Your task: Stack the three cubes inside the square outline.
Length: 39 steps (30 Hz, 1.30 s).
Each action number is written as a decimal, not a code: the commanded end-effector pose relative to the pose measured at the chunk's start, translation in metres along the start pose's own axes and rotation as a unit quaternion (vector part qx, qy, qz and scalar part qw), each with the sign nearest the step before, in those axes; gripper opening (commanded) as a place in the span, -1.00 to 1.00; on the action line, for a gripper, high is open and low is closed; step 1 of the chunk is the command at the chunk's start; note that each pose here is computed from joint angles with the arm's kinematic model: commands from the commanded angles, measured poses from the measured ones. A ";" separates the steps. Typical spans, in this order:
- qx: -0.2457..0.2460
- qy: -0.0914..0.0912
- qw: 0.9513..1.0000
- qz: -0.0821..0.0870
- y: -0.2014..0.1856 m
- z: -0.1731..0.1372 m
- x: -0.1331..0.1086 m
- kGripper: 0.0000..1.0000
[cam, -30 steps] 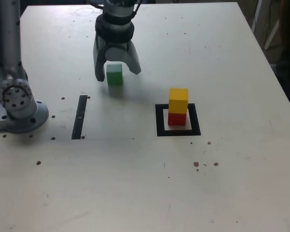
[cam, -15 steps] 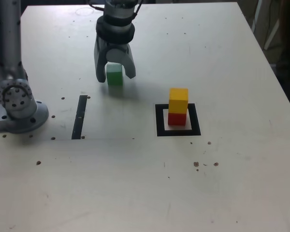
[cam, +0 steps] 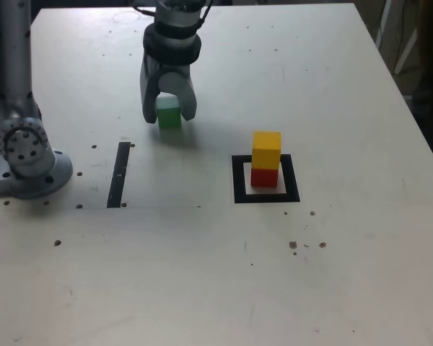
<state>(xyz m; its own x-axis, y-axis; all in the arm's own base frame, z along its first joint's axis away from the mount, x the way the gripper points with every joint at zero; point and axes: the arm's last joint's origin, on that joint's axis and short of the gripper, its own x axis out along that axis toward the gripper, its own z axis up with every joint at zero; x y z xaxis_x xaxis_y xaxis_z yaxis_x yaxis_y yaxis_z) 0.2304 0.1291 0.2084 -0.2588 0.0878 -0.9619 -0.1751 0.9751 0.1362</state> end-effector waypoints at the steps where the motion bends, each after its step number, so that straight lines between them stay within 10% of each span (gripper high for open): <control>1: -0.001 -0.005 1.000 0.000 0.000 -0.001 -0.005 -0.37; 25: 0.083 -0.063 0.994 0.014 -0.070 0.023 -0.138 -0.37; 39: 0.120 -0.058 0.991 0.014 -0.118 0.055 -0.151 -0.38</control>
<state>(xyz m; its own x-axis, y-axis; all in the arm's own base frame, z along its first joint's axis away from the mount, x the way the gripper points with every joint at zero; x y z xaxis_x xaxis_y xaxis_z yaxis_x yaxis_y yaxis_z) 0.3386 0.0150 0.3278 -0.1375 0.1275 -0.9823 0.0585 0.9910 0.1204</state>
